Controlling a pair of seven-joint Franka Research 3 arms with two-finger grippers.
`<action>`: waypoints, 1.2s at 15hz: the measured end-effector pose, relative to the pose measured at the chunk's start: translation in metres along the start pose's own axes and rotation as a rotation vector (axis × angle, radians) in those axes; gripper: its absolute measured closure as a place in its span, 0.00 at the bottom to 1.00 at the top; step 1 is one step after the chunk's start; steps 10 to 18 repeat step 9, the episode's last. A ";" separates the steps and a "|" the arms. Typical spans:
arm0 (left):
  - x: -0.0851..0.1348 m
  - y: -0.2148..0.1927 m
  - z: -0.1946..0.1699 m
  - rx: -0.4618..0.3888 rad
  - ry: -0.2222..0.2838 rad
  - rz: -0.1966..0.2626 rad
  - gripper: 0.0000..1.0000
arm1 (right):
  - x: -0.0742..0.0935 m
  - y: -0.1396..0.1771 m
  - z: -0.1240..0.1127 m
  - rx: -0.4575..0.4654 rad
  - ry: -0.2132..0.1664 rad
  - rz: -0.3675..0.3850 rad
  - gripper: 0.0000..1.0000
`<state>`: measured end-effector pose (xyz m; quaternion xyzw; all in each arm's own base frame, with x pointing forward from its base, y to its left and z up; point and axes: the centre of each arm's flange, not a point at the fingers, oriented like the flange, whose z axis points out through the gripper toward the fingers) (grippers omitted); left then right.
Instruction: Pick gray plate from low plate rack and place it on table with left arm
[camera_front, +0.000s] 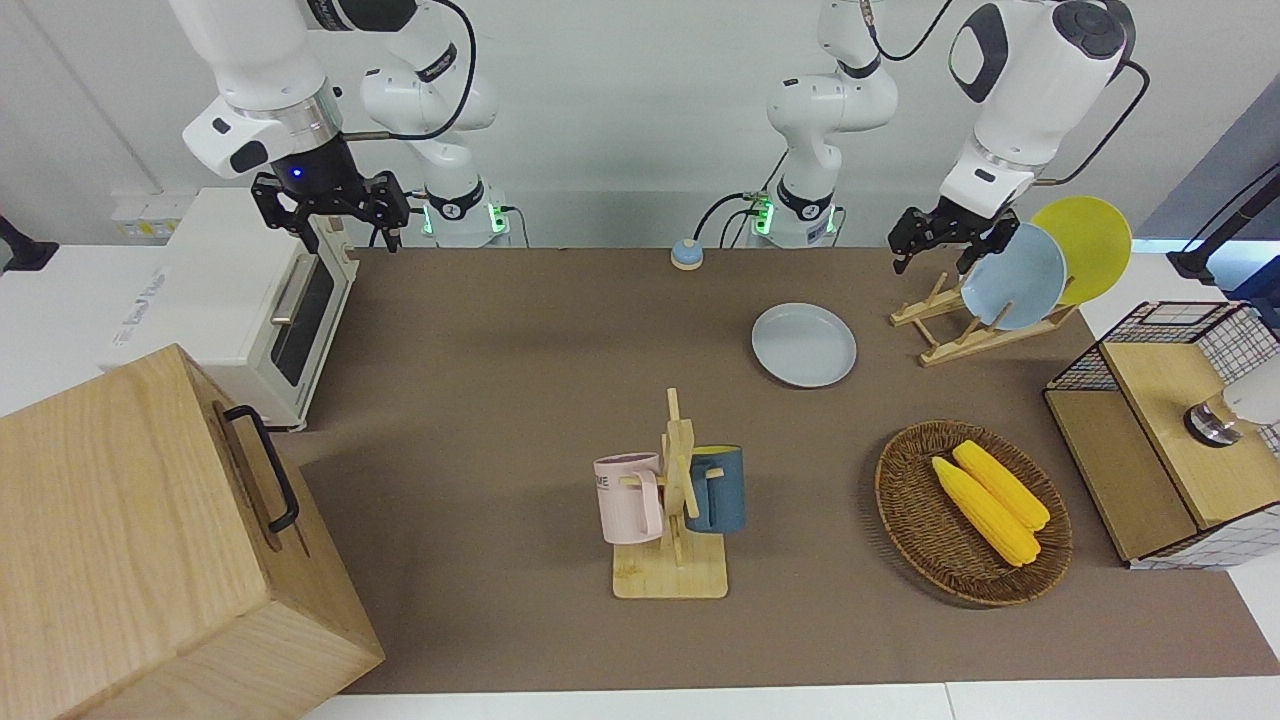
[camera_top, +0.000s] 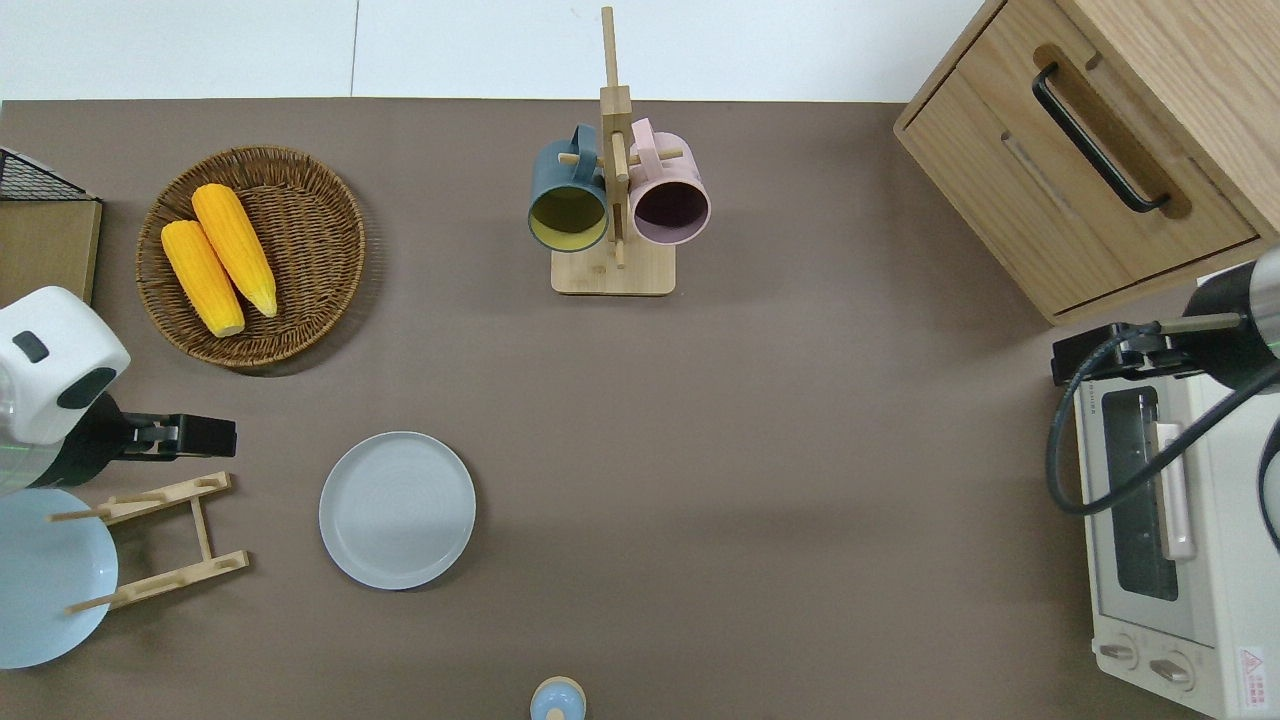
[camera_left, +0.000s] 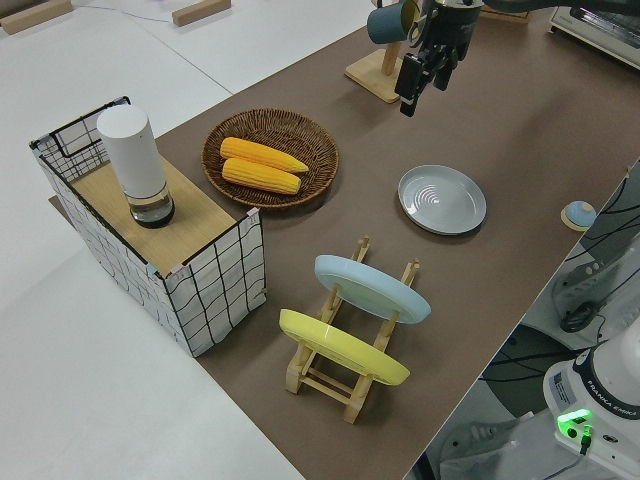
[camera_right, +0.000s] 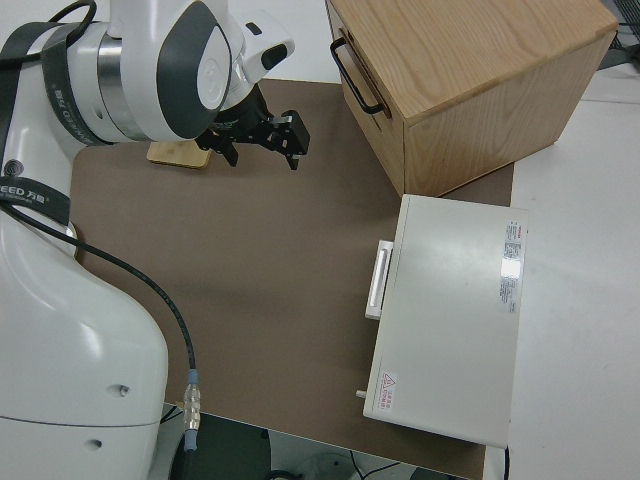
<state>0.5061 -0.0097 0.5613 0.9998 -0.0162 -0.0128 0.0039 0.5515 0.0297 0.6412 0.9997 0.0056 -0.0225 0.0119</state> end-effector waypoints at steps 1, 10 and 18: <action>0.000 0.001 0.000 0.020 -0.002 0.009 0.00 | 0.000 0.000 0.000 0.000 0.000 0.000 0.01; -0.006 0.010 0.002 0.050 -0.055 0.035 0.00 | 0.000 0.000 0.000 0.000 0.000 0.000 0.01; -0.006 0.010 0.002 0.050 -0.055 0.035 0.00 | 0.000 0.000 0.000 0.000 0.000 0.000 0.01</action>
